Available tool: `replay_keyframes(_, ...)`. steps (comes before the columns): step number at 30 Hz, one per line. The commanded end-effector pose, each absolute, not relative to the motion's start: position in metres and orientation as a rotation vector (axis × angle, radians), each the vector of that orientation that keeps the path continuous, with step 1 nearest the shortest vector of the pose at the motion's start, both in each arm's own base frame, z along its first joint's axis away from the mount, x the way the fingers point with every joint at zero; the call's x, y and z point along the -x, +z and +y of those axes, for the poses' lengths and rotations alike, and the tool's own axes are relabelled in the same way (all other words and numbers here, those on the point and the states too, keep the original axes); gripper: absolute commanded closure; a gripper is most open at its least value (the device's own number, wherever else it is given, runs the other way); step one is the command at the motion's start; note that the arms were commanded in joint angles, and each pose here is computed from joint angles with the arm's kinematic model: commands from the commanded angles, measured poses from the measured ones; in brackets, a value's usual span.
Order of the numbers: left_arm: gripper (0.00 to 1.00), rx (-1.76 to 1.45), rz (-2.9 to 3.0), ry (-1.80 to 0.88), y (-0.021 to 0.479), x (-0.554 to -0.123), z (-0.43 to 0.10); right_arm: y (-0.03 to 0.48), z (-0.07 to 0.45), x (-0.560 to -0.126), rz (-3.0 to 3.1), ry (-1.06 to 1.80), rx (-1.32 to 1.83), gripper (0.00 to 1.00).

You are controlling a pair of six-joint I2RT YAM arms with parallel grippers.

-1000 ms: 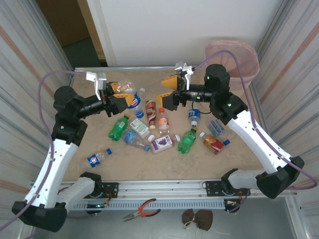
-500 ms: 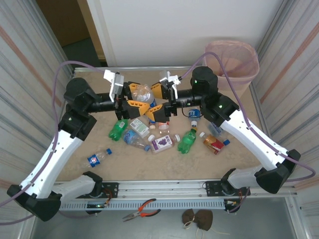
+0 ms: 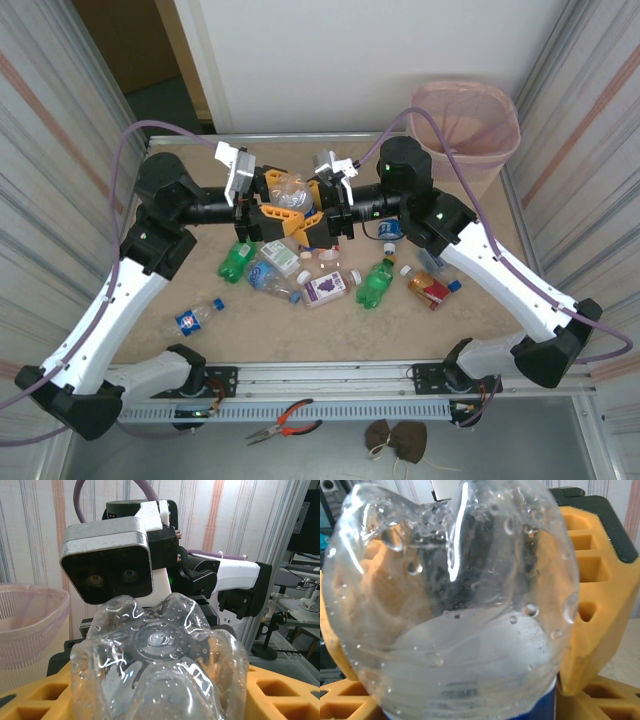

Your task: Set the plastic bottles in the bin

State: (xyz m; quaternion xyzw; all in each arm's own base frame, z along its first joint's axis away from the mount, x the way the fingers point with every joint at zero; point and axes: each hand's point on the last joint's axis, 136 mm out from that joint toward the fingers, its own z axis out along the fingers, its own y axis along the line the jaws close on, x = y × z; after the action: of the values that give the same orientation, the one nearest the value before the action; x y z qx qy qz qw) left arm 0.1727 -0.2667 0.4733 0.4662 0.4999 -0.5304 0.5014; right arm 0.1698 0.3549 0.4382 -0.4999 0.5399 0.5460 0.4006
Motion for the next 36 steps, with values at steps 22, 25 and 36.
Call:
replay_keyframes(22, 0.16, -0.912, 1.210, -0.962, 0.487, -0.177, -0.229, 0.454, 0.330, -0.191, 1.402, 1.229, 1.157, 0.43)
replay_keyframes(25, 0.16, -0.885, 1.244, -0.942, 0.481, -0.181, -0.226, 0.455, 0.316, -0.210, 1.443, 1.172, 1.084, 0.42)
replay_keyframes(36, 0.16, -0.832, 1.309, -0.933, 0.464, -0.187, -0.221, 0.451, 0.217, -0.323, 1.723, 0.906, 0.592, 0.44)
